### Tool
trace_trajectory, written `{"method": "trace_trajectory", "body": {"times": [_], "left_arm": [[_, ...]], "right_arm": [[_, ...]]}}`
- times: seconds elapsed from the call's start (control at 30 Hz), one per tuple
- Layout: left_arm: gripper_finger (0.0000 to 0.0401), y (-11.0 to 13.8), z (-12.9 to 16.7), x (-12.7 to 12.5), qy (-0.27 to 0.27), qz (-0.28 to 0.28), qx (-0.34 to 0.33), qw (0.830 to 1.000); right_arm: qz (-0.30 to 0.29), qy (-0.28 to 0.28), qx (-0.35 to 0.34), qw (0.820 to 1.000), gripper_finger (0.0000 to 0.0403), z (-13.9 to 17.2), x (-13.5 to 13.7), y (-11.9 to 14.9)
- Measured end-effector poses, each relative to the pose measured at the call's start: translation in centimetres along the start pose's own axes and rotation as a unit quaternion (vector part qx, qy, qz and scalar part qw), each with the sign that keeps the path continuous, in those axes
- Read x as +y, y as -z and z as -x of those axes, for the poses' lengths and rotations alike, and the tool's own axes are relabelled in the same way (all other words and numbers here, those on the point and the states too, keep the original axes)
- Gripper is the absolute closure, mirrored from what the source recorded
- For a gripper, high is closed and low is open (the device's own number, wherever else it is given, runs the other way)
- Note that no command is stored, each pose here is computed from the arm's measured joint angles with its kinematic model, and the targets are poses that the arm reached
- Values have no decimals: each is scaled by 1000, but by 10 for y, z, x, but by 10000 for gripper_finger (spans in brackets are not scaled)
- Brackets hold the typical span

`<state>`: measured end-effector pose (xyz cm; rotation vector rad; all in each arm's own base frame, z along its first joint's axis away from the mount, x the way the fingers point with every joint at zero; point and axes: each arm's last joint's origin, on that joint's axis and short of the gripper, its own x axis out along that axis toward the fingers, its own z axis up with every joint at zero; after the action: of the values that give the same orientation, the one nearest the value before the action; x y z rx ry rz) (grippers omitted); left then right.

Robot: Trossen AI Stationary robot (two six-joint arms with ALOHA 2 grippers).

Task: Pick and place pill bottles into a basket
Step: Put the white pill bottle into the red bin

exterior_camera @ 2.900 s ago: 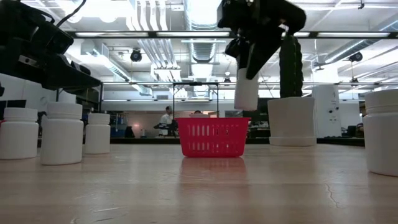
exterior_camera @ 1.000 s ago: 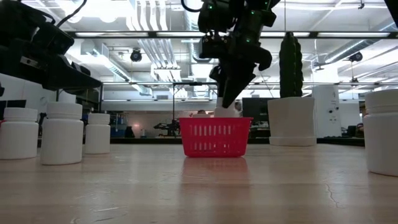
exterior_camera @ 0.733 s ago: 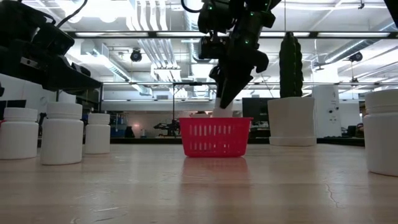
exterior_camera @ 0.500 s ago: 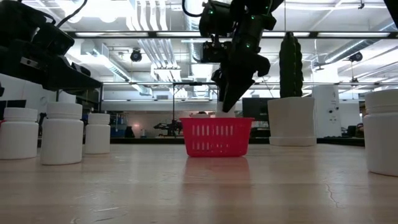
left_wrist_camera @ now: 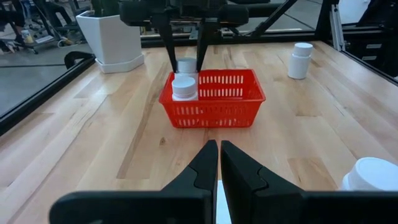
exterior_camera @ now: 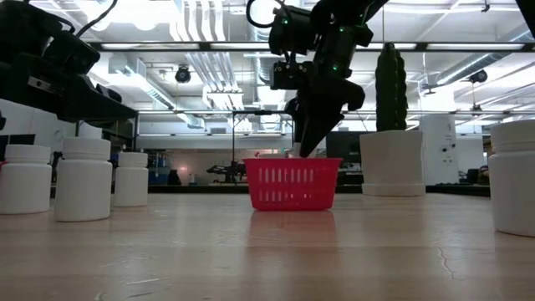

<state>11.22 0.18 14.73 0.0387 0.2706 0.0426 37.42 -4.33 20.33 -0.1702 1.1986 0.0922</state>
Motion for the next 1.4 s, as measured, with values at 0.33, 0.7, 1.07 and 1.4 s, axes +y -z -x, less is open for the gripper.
{"method": "trace_trajectory", "body": {"times": [0.33, 0.7, 1.07, 1.4], "left_arm": [[399, 0, 0, 0, 0, 0, 0, 1000], [399, 0, 0, 0, 0, 0, 0, 1000], [399, 0, 0, 0, 0, 0, 0, 1000], [399, 0, 0, 0, 0, 0, 0, 1000]], "right_arm": [[-1, -2, 7, 1000, 232, 0, 0, 1], [-14, 18, 15, 1000, 216, 0, 0, 2], [-10, 24, 13, 1000, 207, 2, -1, 1], [-31, 25, 7, 999, 207, 19, -3, -7]]}}
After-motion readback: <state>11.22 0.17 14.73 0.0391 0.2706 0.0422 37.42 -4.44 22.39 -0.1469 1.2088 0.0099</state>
